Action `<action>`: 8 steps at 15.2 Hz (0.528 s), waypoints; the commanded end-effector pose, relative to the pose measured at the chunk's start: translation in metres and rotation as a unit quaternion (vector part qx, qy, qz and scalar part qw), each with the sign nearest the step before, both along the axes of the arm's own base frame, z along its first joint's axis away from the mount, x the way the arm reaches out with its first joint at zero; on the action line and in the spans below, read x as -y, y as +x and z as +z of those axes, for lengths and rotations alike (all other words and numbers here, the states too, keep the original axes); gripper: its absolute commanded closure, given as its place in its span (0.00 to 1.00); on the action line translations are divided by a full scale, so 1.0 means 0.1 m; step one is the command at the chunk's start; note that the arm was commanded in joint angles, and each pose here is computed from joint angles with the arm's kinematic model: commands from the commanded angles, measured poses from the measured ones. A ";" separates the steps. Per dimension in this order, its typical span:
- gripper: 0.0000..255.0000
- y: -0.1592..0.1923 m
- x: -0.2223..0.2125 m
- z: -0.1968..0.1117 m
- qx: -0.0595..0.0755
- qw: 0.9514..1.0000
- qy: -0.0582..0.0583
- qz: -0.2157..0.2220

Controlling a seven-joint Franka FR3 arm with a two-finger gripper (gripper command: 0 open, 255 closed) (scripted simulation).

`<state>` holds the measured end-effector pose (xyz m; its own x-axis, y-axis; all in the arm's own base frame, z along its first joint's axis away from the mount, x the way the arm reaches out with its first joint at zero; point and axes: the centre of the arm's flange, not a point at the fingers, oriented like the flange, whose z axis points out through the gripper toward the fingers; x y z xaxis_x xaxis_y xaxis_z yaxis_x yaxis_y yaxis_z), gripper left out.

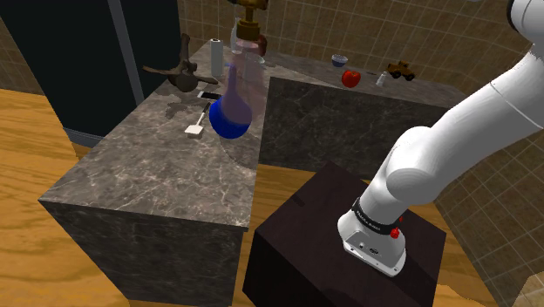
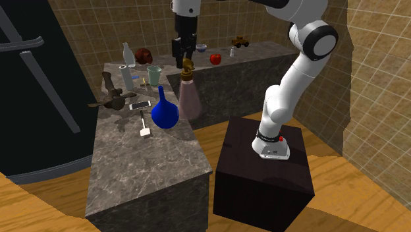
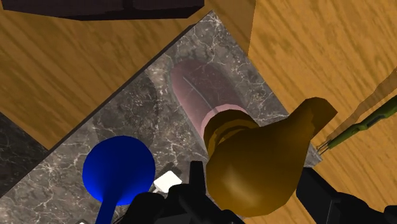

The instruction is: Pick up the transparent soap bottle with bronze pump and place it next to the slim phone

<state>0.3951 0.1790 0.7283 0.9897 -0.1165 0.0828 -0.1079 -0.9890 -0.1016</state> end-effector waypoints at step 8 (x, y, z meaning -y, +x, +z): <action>1.00 0.00 0.00 0.48 0.000 1.000 0.000 0.000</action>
<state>0.3950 0.1775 0.7696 0.9897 -0.1163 0.0829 -0.1077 -0.9890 -0.1017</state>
